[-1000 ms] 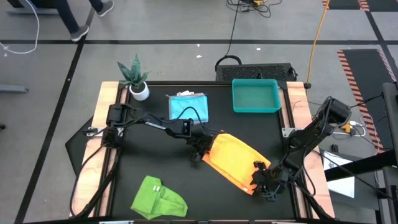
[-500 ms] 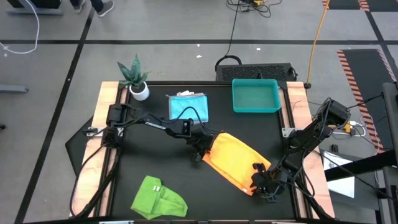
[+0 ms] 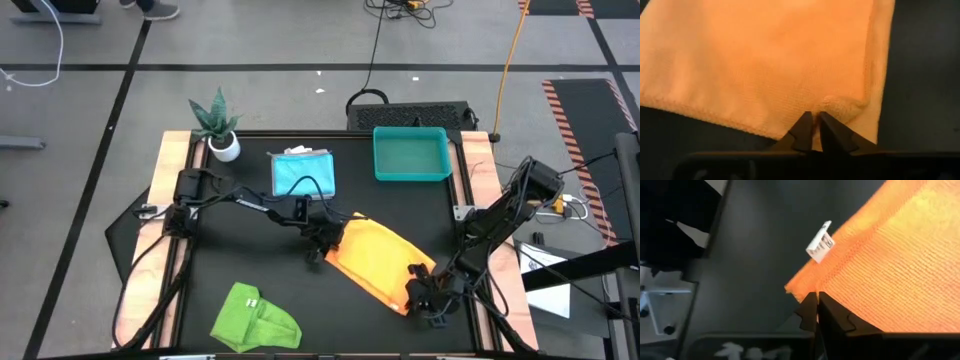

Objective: Fold microfiber towels
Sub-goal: Fold the yellow microfiber towel

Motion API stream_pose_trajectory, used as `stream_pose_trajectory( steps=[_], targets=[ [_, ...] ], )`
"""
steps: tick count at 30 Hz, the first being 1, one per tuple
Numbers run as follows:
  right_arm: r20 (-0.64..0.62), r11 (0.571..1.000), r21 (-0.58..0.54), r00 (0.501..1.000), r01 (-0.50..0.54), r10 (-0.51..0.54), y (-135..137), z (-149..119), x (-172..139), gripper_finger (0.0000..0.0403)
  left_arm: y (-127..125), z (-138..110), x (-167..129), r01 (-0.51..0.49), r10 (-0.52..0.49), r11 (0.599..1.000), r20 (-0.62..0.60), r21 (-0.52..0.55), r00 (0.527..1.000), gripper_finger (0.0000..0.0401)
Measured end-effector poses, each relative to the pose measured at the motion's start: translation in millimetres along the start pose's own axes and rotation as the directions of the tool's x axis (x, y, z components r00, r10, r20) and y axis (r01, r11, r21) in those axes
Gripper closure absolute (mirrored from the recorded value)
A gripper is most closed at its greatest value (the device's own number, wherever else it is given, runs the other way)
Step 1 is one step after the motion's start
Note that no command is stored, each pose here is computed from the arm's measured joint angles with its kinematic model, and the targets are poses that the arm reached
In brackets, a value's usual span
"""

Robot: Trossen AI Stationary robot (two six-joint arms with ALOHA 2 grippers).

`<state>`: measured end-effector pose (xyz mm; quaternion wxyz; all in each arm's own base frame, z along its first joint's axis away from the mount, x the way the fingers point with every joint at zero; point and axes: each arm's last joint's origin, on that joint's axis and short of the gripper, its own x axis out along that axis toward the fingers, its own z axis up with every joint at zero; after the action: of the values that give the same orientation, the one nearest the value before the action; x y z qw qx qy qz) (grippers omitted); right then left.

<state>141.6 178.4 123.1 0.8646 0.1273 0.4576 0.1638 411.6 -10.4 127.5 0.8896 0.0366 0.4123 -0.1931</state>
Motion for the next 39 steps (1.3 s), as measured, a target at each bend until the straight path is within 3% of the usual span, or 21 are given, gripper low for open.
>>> stream_pose_trajectory(
  steps=[3,13,20,28,39],
  targets=[
    [0.018,1.000,0.003,1.000,-0.018,0.018,2,2,-4,0.0402,3,-1,-1,-0.003,0.003,1.000,-0.005,-0.015,1.000,0.0395],
    [0.094,0.994,0.059,0.992,-0.094,0.089,8,12,-22,0.0402,11,11,-26,0.048,-0.046,0.998,0.078,-0.030,0.996,0.0399],
    [0.176,0.980,0.079,0.970,-0.183,0.167,15,21,-26,0.0403,10,11,-27,0.124,-0.117,0.990,0.093,-0.066,0.989,0.0400],
    [0.207,0.974,0.064,0.957,-0.219,0.202,19,24,-26,0.0403,9,13,-29,0.118,-0.109,0.989,0.099,-0.088,0.989,0.0400],
    [0.143,0.976,0.095,0.973,-0.197,0.183,17,15,-4,0.0403,-7,15,-25,0.145,-0.140,0.987,0.071,-0.070,0.988,0.0401]
  ],
)
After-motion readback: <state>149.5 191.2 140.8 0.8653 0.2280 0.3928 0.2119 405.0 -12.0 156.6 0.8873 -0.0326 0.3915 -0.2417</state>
